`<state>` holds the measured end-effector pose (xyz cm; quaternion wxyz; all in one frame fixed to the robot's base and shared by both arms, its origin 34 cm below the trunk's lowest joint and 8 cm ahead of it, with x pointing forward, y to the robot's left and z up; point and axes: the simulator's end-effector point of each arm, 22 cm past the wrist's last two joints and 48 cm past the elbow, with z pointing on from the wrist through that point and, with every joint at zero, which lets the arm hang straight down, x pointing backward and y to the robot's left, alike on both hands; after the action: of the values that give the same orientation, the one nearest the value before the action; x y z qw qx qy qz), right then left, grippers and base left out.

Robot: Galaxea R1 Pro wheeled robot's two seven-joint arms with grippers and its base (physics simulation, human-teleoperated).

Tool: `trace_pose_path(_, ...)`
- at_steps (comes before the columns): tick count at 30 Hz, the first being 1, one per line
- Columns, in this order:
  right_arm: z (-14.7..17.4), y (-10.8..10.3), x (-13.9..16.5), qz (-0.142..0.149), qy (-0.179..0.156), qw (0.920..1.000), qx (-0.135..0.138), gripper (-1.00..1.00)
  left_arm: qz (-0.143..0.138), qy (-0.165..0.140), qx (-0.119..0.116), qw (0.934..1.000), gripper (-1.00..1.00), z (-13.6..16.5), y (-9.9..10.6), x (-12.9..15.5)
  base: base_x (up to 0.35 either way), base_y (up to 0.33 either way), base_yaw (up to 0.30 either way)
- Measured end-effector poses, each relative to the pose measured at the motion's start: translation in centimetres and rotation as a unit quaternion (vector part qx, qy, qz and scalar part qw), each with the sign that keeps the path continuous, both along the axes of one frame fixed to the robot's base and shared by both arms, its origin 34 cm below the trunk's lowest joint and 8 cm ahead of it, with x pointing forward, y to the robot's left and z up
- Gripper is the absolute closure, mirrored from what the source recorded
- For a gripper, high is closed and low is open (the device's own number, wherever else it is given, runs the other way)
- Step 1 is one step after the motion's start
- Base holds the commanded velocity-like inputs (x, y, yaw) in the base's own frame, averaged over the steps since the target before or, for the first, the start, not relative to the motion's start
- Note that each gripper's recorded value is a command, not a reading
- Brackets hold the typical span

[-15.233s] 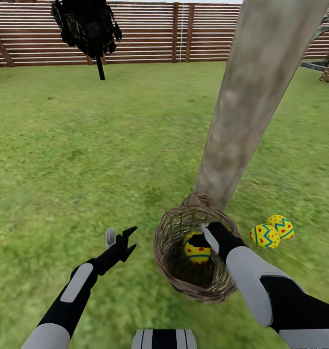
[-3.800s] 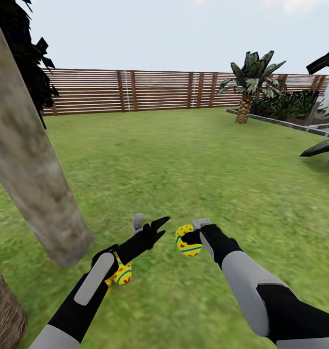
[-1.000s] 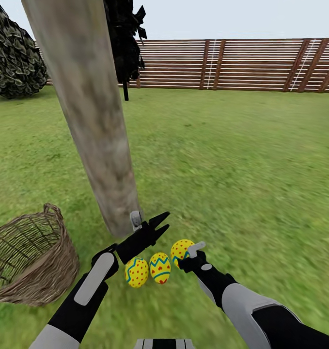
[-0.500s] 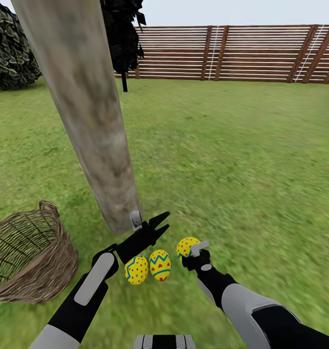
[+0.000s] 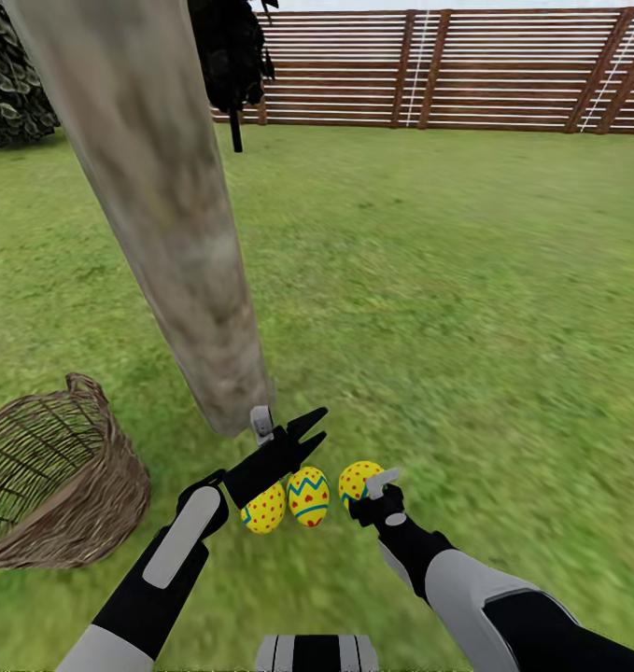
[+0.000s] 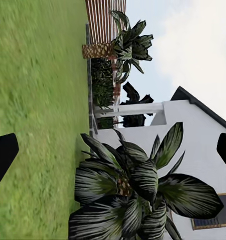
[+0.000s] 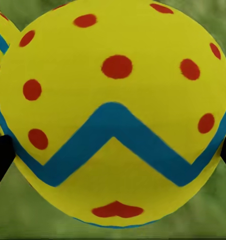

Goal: Take the three Easter eggs out of the wicker basket on the lawn in the garden, then place them on the lawn next to a single tree (choose any tree) so that all three eggs are next to the same tree and none are left in the basket.

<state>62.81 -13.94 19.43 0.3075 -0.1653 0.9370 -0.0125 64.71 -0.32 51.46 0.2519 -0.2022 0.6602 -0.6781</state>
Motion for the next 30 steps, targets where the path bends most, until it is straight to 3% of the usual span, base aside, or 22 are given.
trace_pose_path(30,-2.6,-0.1,-1.5,-0.001,0.023,0.9997,0.0,1.0,0.001,0.023,0.0,0.9997,-1.0,-2.7,0.0,0.0,0.055,0.0,0.0)
